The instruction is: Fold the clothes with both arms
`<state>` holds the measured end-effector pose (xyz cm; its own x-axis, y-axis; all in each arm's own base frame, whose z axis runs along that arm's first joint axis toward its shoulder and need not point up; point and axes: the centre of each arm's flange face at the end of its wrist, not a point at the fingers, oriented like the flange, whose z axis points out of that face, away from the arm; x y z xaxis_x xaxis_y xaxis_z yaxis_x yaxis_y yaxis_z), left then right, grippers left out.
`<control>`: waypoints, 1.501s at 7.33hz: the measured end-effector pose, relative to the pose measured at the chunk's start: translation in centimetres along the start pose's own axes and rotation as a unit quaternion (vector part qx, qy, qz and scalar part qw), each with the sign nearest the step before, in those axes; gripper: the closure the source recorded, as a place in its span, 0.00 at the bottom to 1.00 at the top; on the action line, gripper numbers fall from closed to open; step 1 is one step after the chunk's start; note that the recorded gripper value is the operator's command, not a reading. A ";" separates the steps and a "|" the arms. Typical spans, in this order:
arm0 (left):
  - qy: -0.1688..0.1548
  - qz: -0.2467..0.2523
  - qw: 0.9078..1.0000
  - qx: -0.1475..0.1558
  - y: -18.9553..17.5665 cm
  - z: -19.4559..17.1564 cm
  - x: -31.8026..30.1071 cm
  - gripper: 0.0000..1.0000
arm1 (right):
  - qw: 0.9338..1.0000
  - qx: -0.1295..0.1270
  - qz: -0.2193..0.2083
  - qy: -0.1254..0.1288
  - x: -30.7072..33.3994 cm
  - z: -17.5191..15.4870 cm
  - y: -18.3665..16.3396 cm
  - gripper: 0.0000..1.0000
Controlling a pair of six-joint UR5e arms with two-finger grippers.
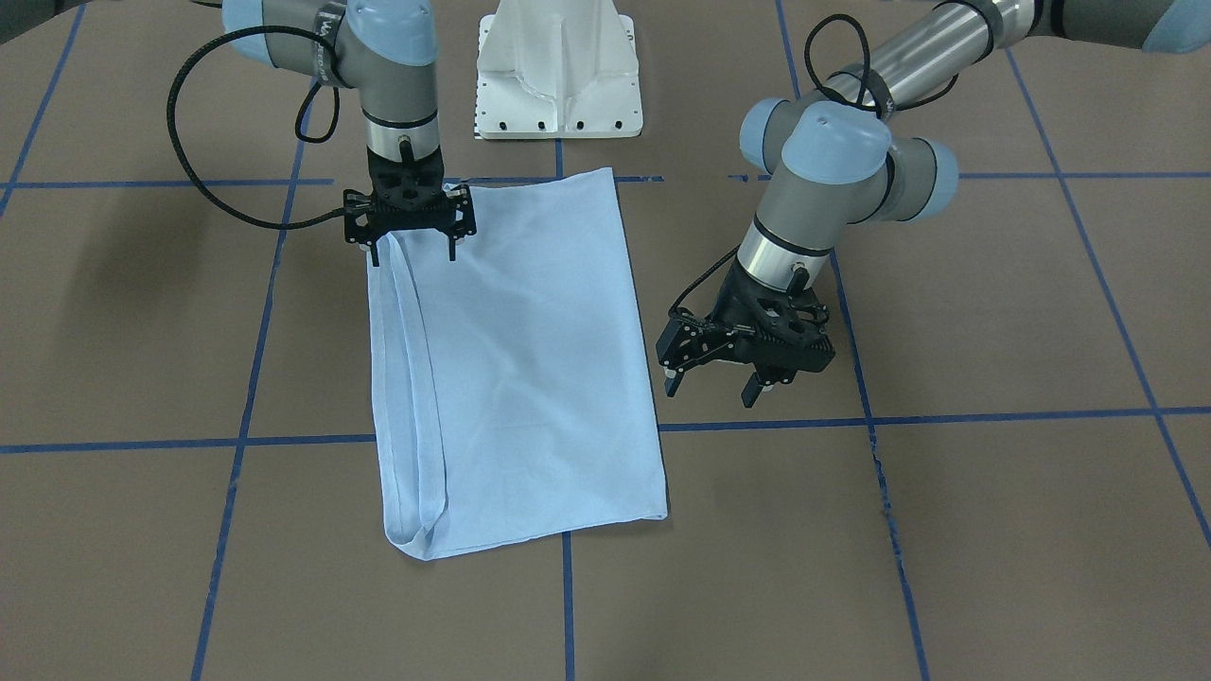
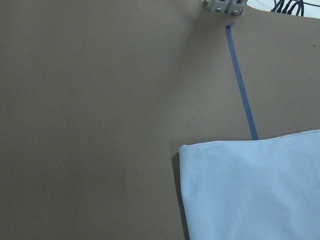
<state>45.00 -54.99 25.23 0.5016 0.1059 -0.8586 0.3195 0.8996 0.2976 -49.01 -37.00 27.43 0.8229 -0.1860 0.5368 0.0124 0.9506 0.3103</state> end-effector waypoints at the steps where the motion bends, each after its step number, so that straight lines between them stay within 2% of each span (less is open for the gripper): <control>1: 0.009 0.002 1.000 0.004 -0.1 -0.8 0.7 0.00 | 1.000 -0.001 -0.014 0.007 0.4 0.9 -0.9 0.00; 3: 0.024 0.007 1.000 0.012 -0.3 -2.1 1.7 0.00 | 1.000 -0.007 -0.023 -0.001 0.3 3.7 -1.6 0.00; 6: 0.037 0.009 0.999 0.018 -0.4 -2.7 2.2 0.00 | 0.997 -0.068 -0.026 -0.017 2.0 6.0 0.3 0.00; 8: 0.038 0.010 0.999 0.018 -0.4 -2.8 2.3 0.00 | 0.994 -0.110 -0.029 0.000 2.9 6.8 1.4 0.00; 11: 0.039 0.010 0.999 0.019 -0.4 -2.8 2.3 0.00 | 0.991 -0.128 -0.034 0.016 3.3 5.9 1.9 0.00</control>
<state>43.77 -53.90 21.92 0.4441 0.1572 -0.8821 0.3406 0.8809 0.3285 -49.63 -37.29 34.37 0.8324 -0.2478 0.4958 0.2084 0.9688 0.1342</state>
